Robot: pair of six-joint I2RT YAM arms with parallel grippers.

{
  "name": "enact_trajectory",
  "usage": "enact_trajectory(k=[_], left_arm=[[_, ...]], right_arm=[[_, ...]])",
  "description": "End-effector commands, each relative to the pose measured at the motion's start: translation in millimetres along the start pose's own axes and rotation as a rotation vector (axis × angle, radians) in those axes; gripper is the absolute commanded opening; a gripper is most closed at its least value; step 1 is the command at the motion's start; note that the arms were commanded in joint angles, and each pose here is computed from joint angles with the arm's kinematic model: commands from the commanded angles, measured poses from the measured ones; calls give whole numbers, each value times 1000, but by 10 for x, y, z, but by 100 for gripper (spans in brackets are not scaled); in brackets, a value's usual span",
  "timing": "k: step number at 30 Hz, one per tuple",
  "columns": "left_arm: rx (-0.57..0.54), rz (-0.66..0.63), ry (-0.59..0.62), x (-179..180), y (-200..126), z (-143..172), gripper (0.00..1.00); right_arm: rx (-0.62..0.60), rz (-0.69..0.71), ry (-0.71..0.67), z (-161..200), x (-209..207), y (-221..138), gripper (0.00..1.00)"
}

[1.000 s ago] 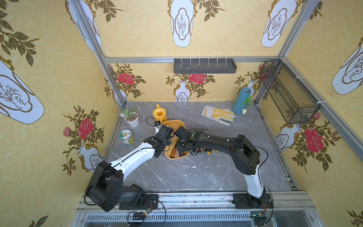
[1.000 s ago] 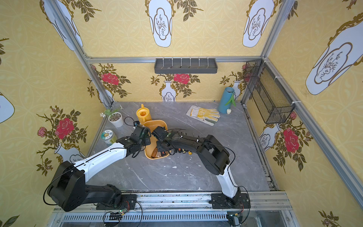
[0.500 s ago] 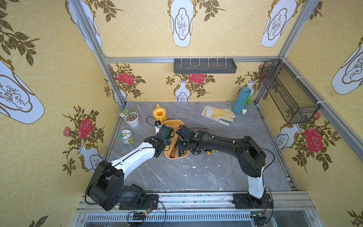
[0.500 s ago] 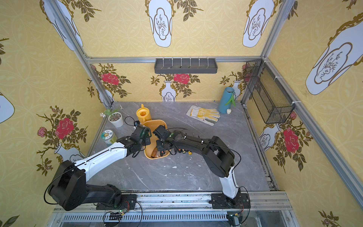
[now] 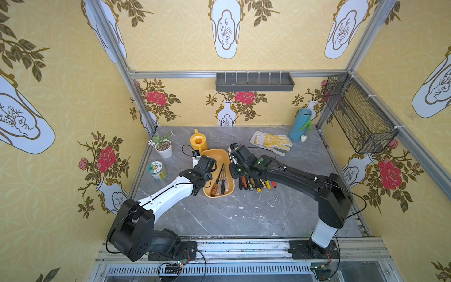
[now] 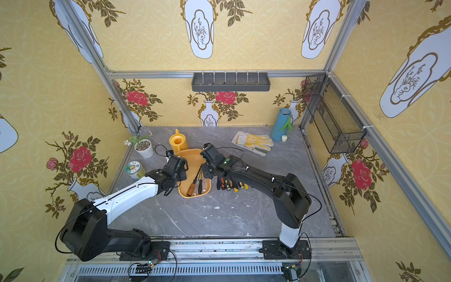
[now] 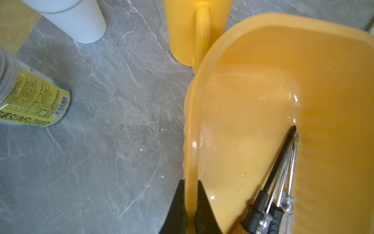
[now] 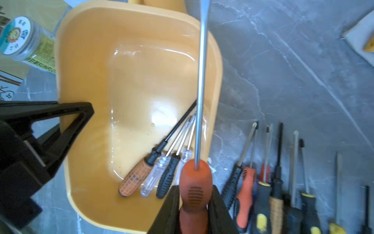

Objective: Take out the screwdriver from the storage box
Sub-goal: Pick up the screwdriver from the storage box, then place the screwdriver at the center of the board.

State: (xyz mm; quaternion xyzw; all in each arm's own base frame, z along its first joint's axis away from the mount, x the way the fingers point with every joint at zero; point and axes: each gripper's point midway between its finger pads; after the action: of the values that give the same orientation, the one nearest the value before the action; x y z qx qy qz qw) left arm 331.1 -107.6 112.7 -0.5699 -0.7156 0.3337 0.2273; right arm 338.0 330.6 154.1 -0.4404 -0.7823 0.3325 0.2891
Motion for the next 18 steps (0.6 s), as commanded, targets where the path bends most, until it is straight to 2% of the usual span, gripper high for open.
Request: enact_trajectory(k=[1,9,13,18], left_arm=[[-20,3,3,-22,3,-52,0],[-22,4,6,-21,-3,-56,0],[-25,5,6,-20,-13,-66,0],[-25,12,0,-39,-19,-80,0]], right_arm=[[39,56,-29,46,-299,-87,0],[255,187,-44,357,-942,-142,0],[343,309,-54,515,-1269,-179,0],[440,348,-14,732,-1553,-149,0]])
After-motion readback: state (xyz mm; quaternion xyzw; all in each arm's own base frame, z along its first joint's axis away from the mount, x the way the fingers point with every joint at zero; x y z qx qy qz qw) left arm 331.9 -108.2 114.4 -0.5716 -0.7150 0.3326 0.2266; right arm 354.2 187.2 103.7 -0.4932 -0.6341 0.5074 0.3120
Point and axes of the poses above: each gripper's point midway between its finger pads, its own y axis out along the fingers, its own x axis along the line the jaws close on, z = x × y, and after that the axes turned 3 degrees about -y, right-handed
